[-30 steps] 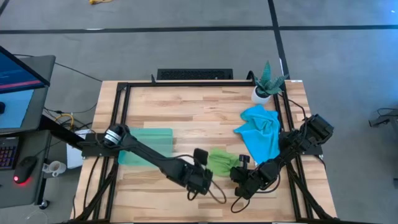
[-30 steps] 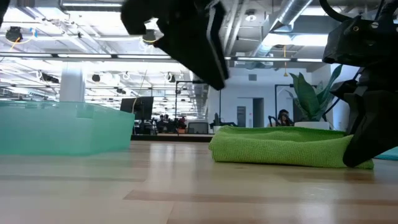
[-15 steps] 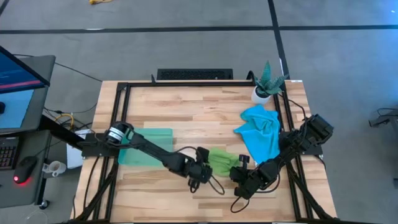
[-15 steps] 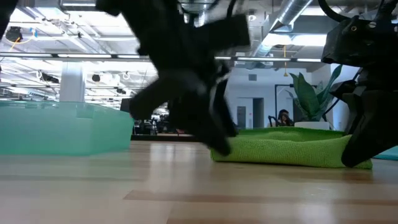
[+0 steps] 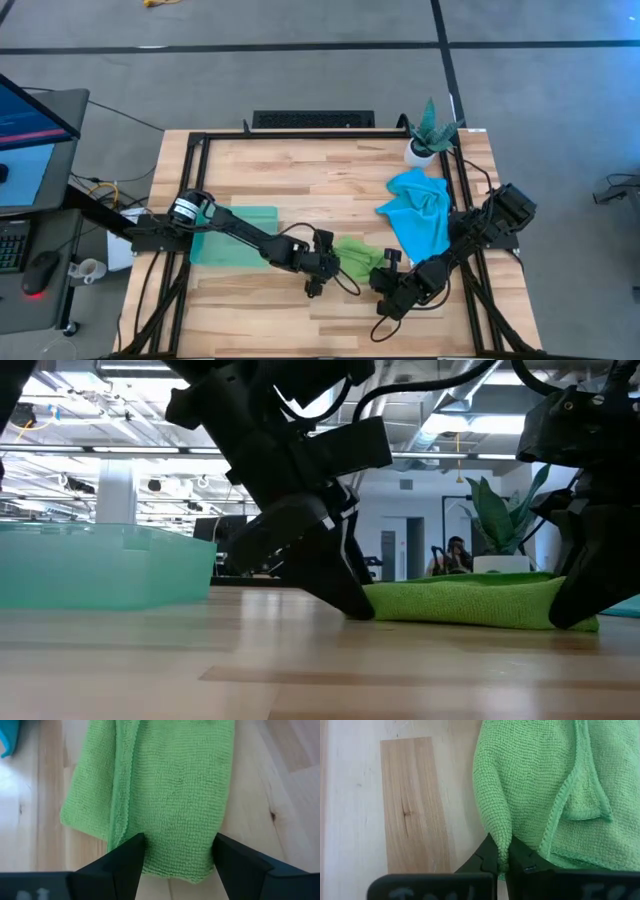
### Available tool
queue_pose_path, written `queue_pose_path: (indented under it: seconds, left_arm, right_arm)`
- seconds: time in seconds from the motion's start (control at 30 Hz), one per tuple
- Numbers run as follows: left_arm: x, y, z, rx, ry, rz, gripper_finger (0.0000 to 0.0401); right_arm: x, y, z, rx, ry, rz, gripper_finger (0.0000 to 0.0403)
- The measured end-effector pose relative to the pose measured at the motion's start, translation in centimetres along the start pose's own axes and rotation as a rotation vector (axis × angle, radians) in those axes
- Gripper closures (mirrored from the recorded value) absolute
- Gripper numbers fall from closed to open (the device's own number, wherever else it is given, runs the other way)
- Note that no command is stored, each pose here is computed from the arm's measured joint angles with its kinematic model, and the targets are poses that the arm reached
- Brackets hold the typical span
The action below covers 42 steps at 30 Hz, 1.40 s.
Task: Roll microfiber towels into tight, uniform cylinder then place into a basket
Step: Roll the green towel
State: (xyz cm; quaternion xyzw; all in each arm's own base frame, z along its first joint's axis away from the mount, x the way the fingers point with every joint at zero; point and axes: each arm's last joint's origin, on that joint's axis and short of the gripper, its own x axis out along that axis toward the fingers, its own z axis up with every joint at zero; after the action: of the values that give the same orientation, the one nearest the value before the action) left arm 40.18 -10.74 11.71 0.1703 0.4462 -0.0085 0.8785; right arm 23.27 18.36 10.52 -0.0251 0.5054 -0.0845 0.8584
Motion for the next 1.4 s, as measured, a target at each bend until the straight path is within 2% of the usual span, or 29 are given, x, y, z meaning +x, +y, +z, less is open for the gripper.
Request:
queue_pose_path:
  seconds: [0.17, 0.3, 0.4, 0.63, 0.73, 0.93, 1.07, 1.13, 1.3, 1.4]
  left_arm:
    - [0.4, 0.7, -0.2, -0.109, 0.011, -0.008, 0.0205]
    - [0.4, 0.7, -0.3, -0.115, 0.013, -0.016, 0.0252]
    - [0.5, 0.7, -0.4, -0.137, 0.017, -0.089, 0.0298]
    - [-0.7, 0.4, -0.1, -0.309, 0.053, -0.3, 0.0385]
    - [-1.6, 0.2, -0.1, -0.387, 0.1, -0.39, 0.039]
    - [-2.8, -0.1, 0.4, -0.607, 0.186, -0.661, 0.0356]
    - [-3.2, -0.7, -0.5, -0.764, 0.391, -0.801, 0.0354]
    - [-3.5, -0.8, -0.6, -0.811, 0.46, -0.843, 0.0359]
    - [-3.6, -0.8, -0.8, -0.856, 0.503, -0.842, 0.0379]
    - [-3.6, -0.8, -0.5, -0.747, 0.419, -0.849, 0.0389]
  right_arm:
    - [0.0, 0.0, 0.0, -0.002, -0.001, 0.001, 0.0381]
    - [0.0, 0.0, 0.0, -0.005, -0.001, 0.001, 0.0383]
    - [0.0, 0.1, 0.0, -0.005, -0.002, 0.003, 0.0377]
    - [-0.5, 1.0, 0.9, -0.029, 0.011, 0.085, 0.0386]
    - [-1.1, 2.1, 1.7, -0.043, 0.013, 0.164, 0.0385]
    - [-2.4, 3.6, 3.0, -0.07, 0.029, 0.315, 0.0383]
    - [-3.6, 4.8, 3.6, -0.063, 0.146, 0.51, 0.0386]
    - [-4.3, 5.4, 4.1, -0.056, 0.149, 0.57, 0.0381]
    - [-4.1, 5.1, 4.1, -0.037, 0.154, 0.539, 0.038]
    - [-4.1, 5.0, 4.3, -0.029, 0.138, 0.517, 0.0388]
